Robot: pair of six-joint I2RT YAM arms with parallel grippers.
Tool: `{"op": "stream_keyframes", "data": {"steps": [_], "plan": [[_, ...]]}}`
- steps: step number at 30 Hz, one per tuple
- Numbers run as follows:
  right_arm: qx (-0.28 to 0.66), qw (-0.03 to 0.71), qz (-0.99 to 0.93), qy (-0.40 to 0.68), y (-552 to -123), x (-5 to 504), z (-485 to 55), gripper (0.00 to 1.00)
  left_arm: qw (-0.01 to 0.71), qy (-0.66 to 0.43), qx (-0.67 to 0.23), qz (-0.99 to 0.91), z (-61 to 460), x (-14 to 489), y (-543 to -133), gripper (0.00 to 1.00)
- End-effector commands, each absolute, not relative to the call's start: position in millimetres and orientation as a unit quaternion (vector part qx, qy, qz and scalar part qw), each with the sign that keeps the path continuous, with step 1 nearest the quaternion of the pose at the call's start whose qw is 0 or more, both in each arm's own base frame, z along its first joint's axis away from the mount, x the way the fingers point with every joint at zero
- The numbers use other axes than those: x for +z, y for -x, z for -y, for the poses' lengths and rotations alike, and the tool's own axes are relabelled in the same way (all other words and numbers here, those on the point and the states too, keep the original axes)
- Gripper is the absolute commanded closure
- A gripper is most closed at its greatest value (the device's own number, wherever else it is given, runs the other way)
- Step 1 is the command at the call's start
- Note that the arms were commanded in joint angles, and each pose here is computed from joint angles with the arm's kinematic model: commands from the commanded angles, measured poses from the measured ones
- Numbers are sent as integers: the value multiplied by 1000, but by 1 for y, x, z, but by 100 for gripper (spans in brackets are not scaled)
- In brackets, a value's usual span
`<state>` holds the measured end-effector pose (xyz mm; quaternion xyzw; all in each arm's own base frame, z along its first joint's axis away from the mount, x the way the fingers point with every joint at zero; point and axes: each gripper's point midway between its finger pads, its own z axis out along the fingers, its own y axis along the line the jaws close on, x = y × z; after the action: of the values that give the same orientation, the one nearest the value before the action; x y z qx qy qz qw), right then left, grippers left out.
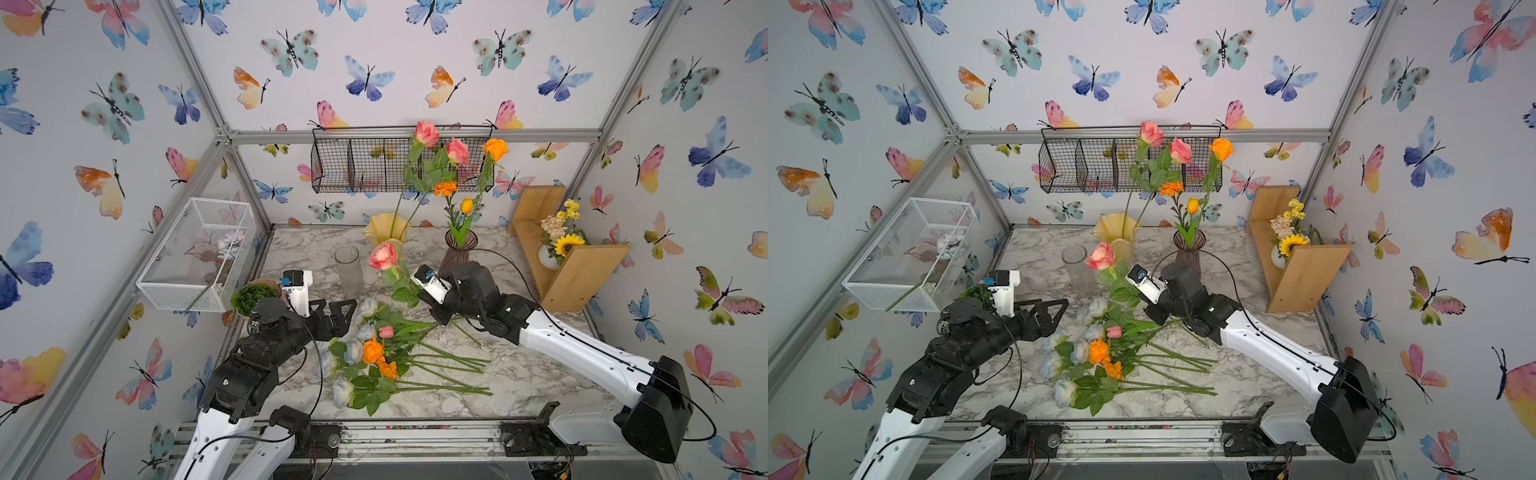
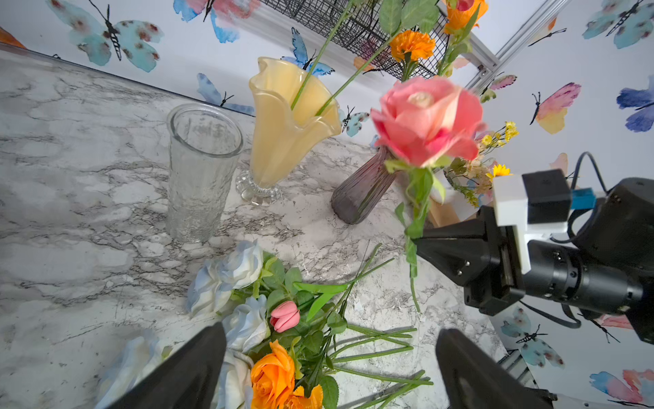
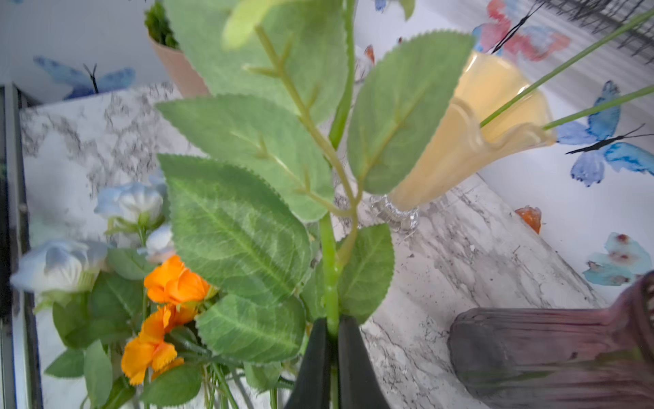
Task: Arrange the flowers in different vases according to their colors
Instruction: Pick up the flower at the center of the board, then insert the flower into the vase.
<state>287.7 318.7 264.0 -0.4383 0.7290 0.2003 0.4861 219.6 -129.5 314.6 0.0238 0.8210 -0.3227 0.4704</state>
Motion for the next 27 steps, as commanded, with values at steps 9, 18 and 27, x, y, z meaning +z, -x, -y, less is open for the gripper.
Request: {"op": "stream_keyframes", "data": {"steps": [9,18,27], "plan": [[277,642,-649,299,-351,429,-338,98,439,-62,-324,-836,145,294,-230,1],[286,726,-574,248,-385,496,-355,97,402,-90,-320,-853,153,259,-229,1],[283,767,-528,228,-427,534,-376,97,408,-91,-322,-849,152,254,-227,1]]}}
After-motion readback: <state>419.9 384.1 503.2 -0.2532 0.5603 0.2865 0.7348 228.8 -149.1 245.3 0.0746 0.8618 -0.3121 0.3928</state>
